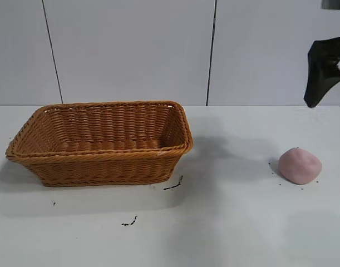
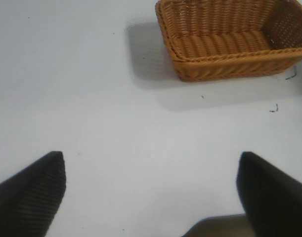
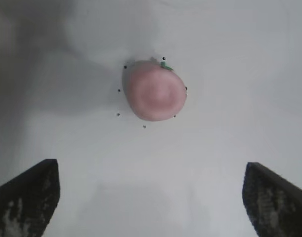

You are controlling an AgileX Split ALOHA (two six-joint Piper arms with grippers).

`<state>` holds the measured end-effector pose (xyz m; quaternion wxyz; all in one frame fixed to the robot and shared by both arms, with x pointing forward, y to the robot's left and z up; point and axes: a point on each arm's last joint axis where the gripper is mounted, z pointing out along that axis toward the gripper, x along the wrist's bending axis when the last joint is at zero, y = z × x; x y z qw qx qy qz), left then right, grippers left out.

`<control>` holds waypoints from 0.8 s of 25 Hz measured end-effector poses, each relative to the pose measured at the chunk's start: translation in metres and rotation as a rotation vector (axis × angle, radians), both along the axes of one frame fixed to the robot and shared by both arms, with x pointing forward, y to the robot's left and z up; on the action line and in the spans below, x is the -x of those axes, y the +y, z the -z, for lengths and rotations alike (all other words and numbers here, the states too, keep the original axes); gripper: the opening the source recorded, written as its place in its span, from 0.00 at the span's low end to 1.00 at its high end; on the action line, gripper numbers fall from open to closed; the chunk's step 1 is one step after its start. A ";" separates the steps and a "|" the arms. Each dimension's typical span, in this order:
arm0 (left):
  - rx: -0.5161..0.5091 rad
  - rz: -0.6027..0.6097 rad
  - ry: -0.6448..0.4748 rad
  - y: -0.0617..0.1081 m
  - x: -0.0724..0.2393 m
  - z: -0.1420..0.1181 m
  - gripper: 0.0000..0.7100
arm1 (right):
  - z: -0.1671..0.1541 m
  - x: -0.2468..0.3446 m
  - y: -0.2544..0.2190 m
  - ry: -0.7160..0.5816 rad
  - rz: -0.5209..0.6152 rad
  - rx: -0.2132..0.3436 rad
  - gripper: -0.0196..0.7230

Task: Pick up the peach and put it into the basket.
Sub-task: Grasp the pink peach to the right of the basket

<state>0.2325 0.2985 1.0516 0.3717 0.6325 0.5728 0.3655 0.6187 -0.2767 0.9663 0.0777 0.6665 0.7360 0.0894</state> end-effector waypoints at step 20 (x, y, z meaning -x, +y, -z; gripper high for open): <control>0.000 0.000 0.000 0.000 0.000 0.000 0.97 | 0.081 -0.021 0.001 0.068 0.004 0.003 0.95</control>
